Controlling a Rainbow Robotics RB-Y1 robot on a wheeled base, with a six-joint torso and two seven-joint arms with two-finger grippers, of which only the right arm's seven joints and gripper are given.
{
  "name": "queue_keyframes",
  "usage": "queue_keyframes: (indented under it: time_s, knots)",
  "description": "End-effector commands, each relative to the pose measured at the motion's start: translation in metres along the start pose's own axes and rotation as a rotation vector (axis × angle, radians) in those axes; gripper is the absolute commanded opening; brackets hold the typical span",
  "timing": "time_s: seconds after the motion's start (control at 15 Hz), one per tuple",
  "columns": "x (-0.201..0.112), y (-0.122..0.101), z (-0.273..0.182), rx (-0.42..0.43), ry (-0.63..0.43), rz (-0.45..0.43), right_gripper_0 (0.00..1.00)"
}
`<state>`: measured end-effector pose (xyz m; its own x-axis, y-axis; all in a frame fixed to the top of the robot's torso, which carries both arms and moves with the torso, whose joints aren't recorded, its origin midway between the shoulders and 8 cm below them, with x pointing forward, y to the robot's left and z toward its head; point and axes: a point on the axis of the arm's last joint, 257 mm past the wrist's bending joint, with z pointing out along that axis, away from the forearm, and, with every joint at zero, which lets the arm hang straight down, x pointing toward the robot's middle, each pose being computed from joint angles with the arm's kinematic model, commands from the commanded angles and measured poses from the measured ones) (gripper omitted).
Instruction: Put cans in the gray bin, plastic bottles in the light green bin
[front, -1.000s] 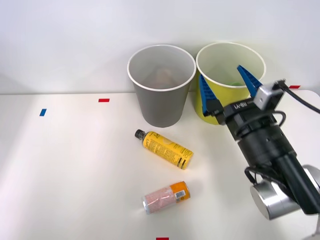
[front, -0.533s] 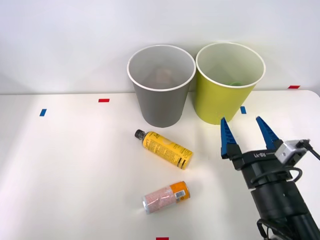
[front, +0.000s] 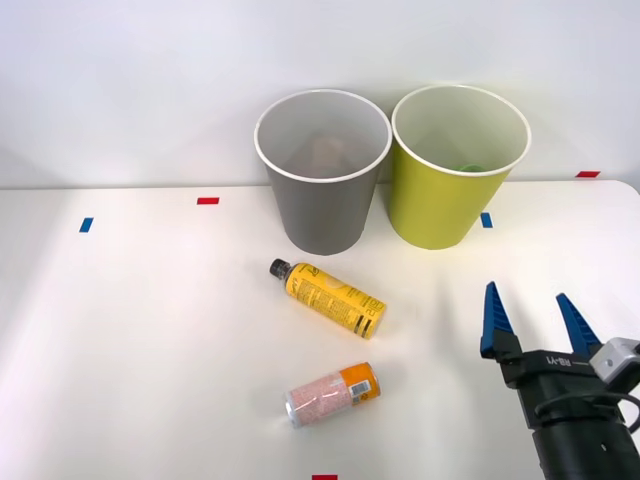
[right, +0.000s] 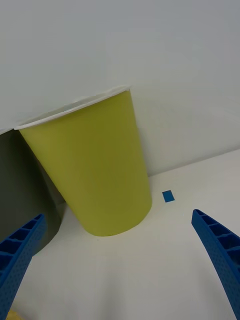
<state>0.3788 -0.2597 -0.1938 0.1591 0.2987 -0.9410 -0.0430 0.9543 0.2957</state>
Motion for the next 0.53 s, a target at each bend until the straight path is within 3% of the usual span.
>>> queue_keyframes:
  time_s: [0.07,0.33,0.53]
  knots:
    - [0.014,-0.020,-0.009,0.046,0.033,-0.019,1.00]
    - [0.035,-0.027,-0.008,0.079,0.058,-0.030,1.00]
    - [0.047,-0.020,-0.008,0.056,0.029,-0.110,1.00]
